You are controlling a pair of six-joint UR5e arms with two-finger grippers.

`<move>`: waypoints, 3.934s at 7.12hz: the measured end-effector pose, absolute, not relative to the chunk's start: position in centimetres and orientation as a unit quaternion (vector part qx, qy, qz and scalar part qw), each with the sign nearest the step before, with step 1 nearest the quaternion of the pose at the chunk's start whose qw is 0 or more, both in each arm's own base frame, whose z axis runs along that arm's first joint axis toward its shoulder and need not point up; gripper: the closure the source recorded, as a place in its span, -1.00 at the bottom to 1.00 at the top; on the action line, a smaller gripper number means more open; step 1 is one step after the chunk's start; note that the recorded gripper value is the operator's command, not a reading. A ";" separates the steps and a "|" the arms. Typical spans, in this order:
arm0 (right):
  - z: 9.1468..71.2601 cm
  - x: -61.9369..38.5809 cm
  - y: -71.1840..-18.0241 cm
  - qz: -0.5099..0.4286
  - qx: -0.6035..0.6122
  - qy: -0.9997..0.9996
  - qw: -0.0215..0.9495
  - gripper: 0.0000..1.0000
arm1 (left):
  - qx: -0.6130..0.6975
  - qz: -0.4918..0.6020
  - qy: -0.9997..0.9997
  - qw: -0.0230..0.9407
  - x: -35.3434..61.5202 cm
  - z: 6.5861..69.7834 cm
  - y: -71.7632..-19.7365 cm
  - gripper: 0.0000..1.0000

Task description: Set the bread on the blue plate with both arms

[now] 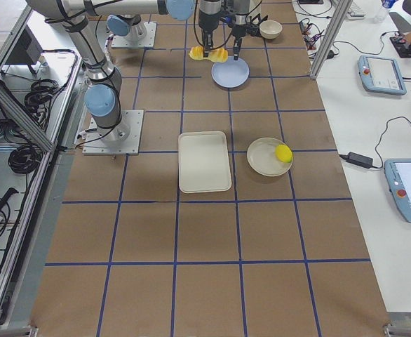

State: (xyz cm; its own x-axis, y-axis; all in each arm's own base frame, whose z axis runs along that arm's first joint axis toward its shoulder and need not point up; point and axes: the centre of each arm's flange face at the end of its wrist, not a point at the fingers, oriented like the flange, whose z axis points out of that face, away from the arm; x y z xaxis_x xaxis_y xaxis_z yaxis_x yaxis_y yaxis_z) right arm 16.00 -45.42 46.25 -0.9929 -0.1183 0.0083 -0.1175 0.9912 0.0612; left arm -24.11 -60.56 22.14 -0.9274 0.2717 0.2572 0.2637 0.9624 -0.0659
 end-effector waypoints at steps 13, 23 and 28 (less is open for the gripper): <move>22.9 34.9 -55.1 0.063 0.005 -0.998 -0.016 0.97 | -0.033 -0.037 -0.999 0.001 -14.3 51.1 -51.6 -1.00; 22.7 36.1 -54.0 0.047 -0.004 -0.999 -0.007 -1.00 | -0.028 -0.029 -0.999 -0.001 -13.9 50.9 -51.1 -1.00; 36.0 25.1 -57.4 0.059 0.031 -0.998 0.002 -1.00 | -0.026 -0.032 -0.999 0.000 -13.8 50.6 -51.2 -1.00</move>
State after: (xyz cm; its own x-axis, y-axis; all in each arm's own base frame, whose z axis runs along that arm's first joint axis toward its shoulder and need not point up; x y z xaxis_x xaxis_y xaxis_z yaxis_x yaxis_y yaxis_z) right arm 25.07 -57.38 35.98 -0.9980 -0.0622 0.0073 -0.0627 0.9910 -0.1185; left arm -13.83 -51.16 50.64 -0.9987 0.0512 0.0017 0.0512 0.9966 0.0638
